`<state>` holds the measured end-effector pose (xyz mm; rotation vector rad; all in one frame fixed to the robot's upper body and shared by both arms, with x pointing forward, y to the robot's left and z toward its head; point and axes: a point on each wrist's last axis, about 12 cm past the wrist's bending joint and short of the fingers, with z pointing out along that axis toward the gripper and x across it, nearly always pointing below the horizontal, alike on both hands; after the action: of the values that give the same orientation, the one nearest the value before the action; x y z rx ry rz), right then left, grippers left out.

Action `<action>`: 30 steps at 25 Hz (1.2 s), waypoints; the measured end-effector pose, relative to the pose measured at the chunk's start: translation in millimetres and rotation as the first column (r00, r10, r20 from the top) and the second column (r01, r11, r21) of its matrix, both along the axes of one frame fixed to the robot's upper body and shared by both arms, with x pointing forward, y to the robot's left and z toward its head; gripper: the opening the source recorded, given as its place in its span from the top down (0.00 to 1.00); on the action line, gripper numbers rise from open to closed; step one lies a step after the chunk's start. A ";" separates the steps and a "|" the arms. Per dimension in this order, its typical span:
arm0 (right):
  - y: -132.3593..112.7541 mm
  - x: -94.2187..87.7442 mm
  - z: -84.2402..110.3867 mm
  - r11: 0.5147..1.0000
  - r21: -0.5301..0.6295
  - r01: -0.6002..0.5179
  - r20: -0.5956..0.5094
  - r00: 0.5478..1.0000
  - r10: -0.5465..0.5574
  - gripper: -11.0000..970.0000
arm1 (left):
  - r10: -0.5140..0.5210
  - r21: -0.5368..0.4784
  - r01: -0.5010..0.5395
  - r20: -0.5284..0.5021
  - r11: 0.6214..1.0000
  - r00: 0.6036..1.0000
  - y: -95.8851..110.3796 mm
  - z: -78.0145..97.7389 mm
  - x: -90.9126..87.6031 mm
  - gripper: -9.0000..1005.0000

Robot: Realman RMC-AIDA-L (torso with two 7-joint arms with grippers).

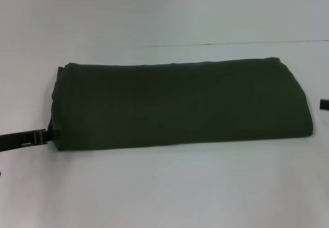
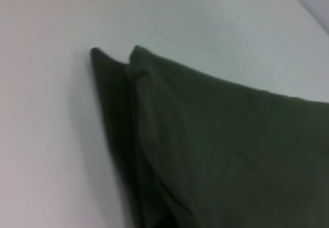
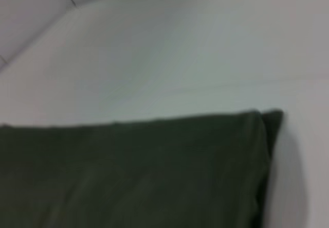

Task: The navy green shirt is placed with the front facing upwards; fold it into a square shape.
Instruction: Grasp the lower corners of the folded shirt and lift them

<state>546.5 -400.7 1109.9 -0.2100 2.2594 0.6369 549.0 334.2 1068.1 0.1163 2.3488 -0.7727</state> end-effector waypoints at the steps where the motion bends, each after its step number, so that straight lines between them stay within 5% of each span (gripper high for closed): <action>1: 0.5 -0.1 -1.1 1.000 -0.012 -0.008 -0.014 1.000 0.008 0.20 | -0.003 -0.007 0.003 0.004 1.000 1.000 -1.2 1.0 0.6 0.97; 13: 17.2 -1.1 -36.0 0.999 -0.048 0.006 -0.039 0.999 -0.008 0.20 | -0.022 -0.035 0.023 0.028 0.999 0.999 -7.0 5.9 4.8 0.97; 30: 27.3 5.5 -46.0 1.000 -0.011 0.005 -0.075 0.997 -0.006 0.20 | -0.037 -0.029 0.038 0.032 0.999 0.999 -11.3 7.2 8.6 0.95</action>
<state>552.0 -373.4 1064.0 -0.1877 2.3355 0.6396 557.7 322.9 1075.3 0.1591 2.3102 -0.8170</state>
